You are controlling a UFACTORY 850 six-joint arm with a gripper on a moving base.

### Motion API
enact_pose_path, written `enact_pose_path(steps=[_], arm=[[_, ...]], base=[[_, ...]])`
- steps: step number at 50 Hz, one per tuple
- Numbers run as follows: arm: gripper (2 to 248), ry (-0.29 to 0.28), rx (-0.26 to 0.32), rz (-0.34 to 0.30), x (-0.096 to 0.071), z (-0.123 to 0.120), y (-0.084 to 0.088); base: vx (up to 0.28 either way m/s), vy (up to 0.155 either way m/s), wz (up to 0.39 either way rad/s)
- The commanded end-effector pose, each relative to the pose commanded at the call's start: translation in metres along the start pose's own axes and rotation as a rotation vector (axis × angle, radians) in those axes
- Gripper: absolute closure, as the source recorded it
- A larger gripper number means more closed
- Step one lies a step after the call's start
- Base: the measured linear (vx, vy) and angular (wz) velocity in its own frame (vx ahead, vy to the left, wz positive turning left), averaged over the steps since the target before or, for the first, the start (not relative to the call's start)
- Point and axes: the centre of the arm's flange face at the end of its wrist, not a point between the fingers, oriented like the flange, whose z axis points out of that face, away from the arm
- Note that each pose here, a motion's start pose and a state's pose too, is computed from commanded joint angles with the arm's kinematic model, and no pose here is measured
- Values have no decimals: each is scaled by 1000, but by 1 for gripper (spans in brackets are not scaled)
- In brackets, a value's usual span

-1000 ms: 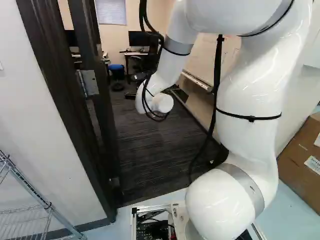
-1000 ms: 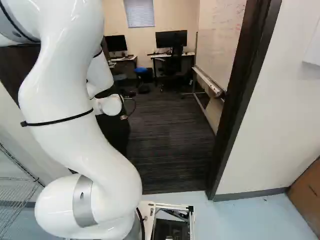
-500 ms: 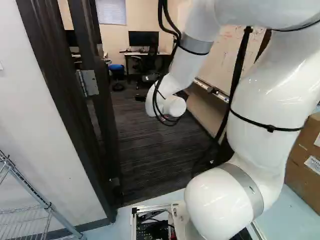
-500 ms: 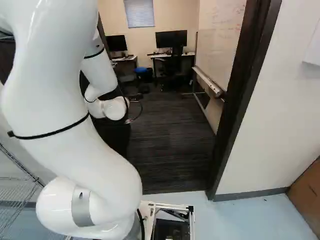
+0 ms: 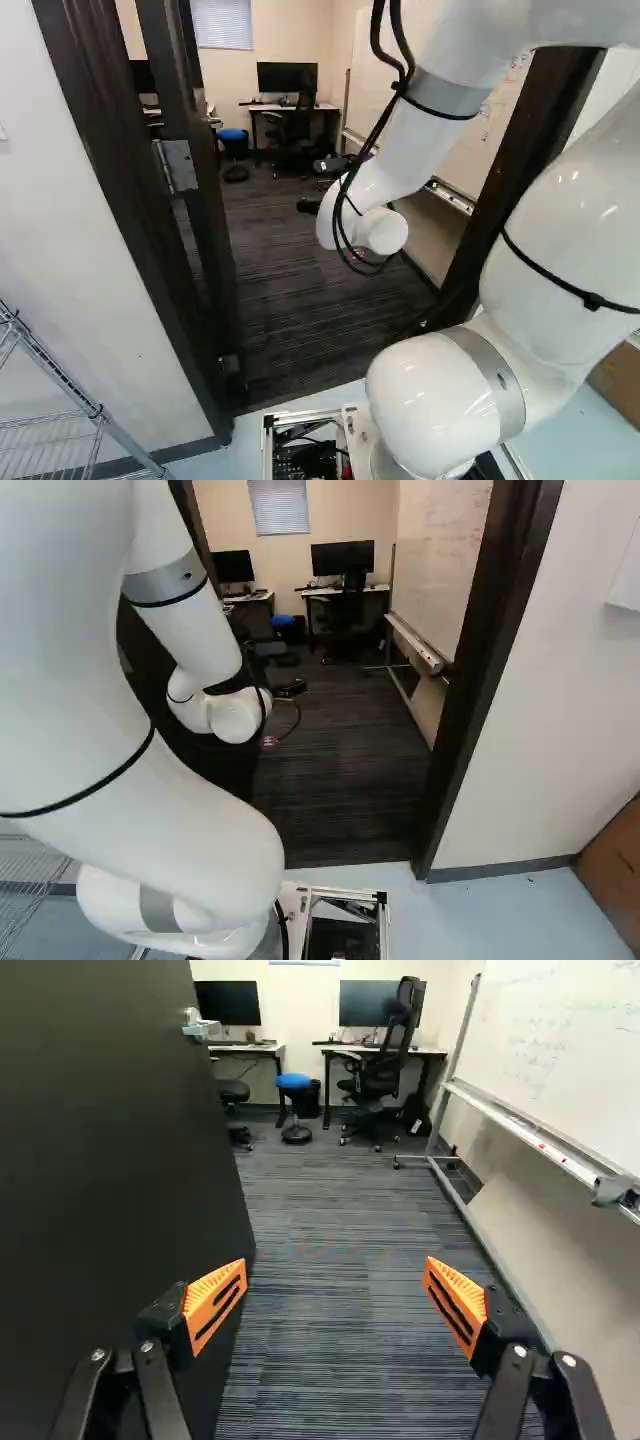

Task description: Open the door and move inside

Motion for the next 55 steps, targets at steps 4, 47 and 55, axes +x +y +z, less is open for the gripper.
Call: enact_pose_path(steps=[4, 47, 55], arm=[[3, -4, -16, 6, -5, -9, 5], [3, -30, -116, 45, -40, -65, 29], [3, -31, -120, 47, -42, -68, 30]], base=[[0, 0, 0], [0, 0, 0], [0, 0, 0]])
